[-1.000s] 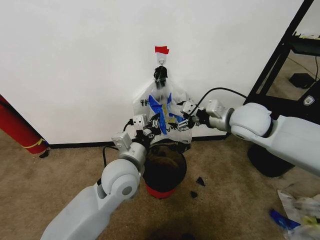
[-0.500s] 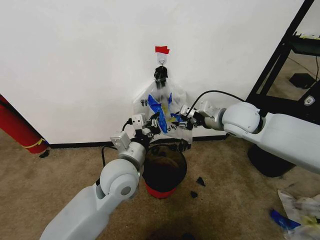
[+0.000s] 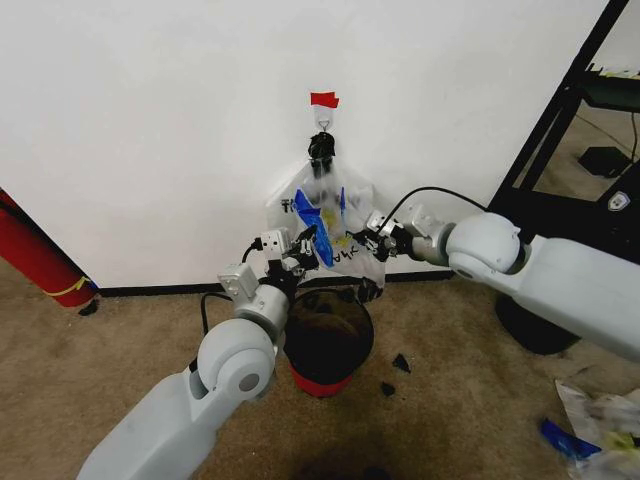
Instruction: Pick up the garbage bag from the wall and place it over the trash bin.
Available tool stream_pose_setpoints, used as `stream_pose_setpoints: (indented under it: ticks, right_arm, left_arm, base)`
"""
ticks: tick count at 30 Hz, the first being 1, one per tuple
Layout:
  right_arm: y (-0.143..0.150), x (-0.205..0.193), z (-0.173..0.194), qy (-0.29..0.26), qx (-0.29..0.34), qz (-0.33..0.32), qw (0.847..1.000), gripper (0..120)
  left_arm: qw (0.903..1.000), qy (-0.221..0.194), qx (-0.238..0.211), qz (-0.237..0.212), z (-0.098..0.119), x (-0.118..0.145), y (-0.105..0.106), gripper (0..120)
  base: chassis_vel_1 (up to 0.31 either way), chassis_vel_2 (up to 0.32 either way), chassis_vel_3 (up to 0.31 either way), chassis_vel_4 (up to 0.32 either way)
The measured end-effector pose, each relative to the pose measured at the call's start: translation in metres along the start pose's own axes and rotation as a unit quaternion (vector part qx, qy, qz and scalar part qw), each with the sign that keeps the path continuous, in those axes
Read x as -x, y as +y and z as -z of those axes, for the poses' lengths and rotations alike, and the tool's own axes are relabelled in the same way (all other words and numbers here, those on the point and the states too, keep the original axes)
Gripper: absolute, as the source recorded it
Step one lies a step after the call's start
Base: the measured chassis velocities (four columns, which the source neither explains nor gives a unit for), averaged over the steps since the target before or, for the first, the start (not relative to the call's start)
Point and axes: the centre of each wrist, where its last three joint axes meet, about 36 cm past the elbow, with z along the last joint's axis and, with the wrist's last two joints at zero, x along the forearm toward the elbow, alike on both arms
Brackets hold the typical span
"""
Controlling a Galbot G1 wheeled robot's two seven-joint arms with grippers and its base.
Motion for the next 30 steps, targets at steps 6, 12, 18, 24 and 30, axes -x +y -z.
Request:
stream_pose_setpoints:
  ticks: [6, 12, 18, 24, 30]
  right_arm:
    - [0.004, -0.029, -0.024, -0.105, 0.150, -0.046, 0.982, 0]
    - [0.012, -0.018, -0.039, -0.183, 0.242, -0.058, 0.951, 0]
    - [0.023, -0.026, -0.059, -0.227, 0.310, -0.082, 0.920, 0]
    - [0.072, -0.032, -0.096, -0.261, 0.377, -0.108, 0.882, 0]
    - [0.107, -0.052, -0.117, -0.255, 0.391, -0.125, 0.876, 0]
  left_arm:
    - [0.9999, -0.003, 0.004, 0.012, 0.000, -0.003, 0.008, 0]
    - [0.9992, -0.015, 0.015, 0.033, 0.007, -0.026, 0.021, 0]
    - [0.9991, -0.014, 0.017, 0.035, 0.005, -0.028, 0.022, 0]
    - [0.9994, -0.006, 0.014, 0.032, -0.006, -0.026, 0.027, 0]
    - [0.9994, 0.010, 0.017, 0.027, -0.014, -0.031, 0.026, 0]
  base:
    - [0.000, 0.000, 0.000, 0.000]
    - [0.000, 0.000, 0.000, 0.000]
    - [0.006, 0.009, 0.006, 0.003]
    - [0.000, 0.000, 0.000, 0.000]
    - [0.000, 0.000, 0.000, 0.000]
